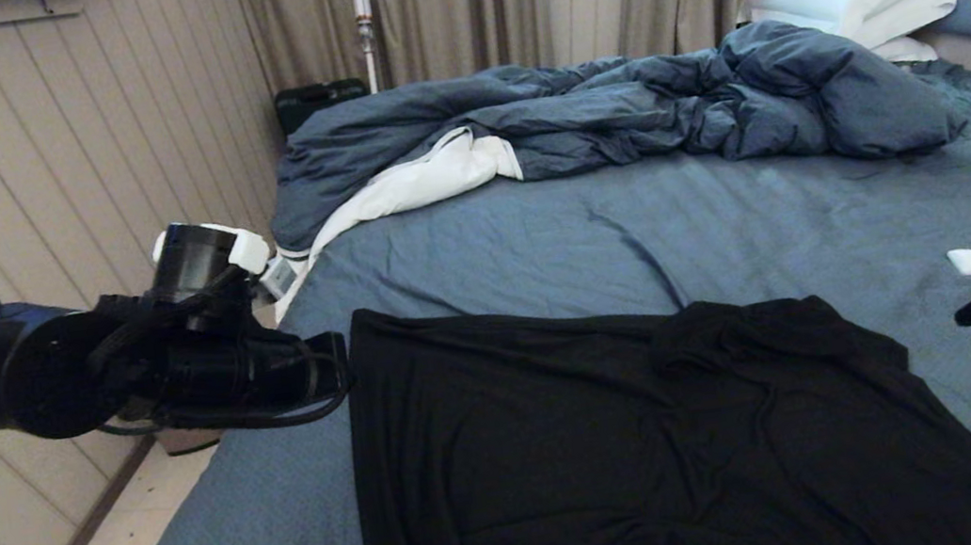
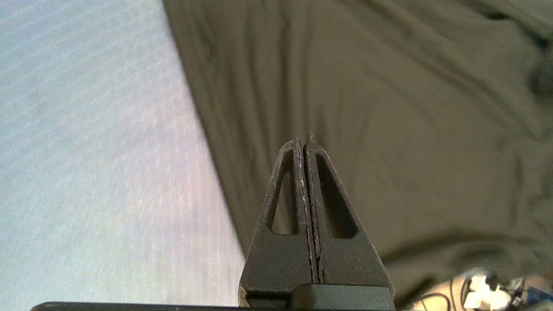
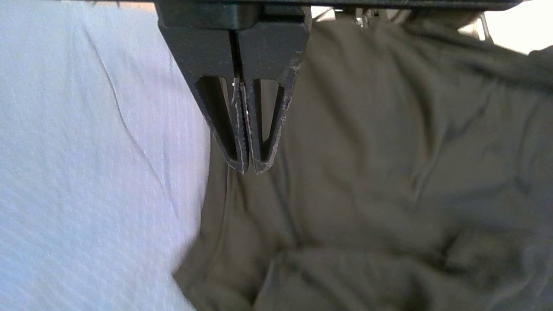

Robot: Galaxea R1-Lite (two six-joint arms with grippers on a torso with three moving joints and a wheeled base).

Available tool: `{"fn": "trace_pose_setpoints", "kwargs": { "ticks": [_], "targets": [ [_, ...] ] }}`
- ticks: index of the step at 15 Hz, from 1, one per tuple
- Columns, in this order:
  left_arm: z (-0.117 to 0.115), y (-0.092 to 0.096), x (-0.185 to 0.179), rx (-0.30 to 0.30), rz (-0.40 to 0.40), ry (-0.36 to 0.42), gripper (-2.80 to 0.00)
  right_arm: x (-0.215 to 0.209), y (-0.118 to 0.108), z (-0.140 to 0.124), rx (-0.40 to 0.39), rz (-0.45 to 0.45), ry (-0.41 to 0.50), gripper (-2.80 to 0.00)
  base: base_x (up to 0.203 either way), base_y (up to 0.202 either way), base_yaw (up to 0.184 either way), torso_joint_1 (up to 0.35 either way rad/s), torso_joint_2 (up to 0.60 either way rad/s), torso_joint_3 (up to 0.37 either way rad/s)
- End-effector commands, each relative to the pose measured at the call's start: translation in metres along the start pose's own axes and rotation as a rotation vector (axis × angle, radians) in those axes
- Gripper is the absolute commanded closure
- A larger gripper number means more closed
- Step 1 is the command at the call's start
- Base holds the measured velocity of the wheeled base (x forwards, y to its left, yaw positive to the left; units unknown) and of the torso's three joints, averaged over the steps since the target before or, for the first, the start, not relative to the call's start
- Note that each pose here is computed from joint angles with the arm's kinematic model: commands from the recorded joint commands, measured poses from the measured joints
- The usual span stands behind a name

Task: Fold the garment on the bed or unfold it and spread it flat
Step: Unford the black T-shirt

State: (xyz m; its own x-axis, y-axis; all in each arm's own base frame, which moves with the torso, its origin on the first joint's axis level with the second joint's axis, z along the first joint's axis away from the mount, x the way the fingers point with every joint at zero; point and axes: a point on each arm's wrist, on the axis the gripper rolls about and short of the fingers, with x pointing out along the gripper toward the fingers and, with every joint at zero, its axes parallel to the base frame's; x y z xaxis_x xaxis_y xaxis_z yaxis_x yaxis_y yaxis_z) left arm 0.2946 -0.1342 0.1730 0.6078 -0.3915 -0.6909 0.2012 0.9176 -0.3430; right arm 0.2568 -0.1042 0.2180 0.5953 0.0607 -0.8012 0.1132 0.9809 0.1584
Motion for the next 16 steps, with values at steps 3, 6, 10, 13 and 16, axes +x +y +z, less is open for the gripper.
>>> {"fn": "trace_pose_setpoints", "kwargs": {
  "ticks": [3,6,10,13,16],
  "targets": [
    [0.003,0.005,0.055,-0.016,0.032,0.076,0.0,0.063,0.008,0.017,-0.01,0.06,0.098,0.0,0.0,0.0,0.0,0.0,0.0,0.0],
    [0.014,0.004,0.079,-0.012,0.035,0.07,0.0,0.09,0.035,0.037,-0.054,0.097,0.078,0.0,0.0,0.0,0.0,0.0,0.0,0.0],
    [0.019,0.003,0.092,-0.007,0.037,0.067,0.0,0.117,0.071,0.051,-0.134,0.094,0.061,0.0,0.0,0.0,0.0,0.0,0.0,0.0],
    [0.021,0.002,0.093,-0.007,0.036,0.066,0.0,0.132,0.083,0.052,-0.16,0.087,0.078,0.0,0.0,0.0,0.0,0.0,0.0,0.0],
    [0.022,0.002,0.092,-0.01,0.034,0.064,0.0,0.123,0.084,0.054,-0.164,0.074,0.054,-2.8,0.0,0.0,0.0,0.0,0.0,0.0]
  ]
}}
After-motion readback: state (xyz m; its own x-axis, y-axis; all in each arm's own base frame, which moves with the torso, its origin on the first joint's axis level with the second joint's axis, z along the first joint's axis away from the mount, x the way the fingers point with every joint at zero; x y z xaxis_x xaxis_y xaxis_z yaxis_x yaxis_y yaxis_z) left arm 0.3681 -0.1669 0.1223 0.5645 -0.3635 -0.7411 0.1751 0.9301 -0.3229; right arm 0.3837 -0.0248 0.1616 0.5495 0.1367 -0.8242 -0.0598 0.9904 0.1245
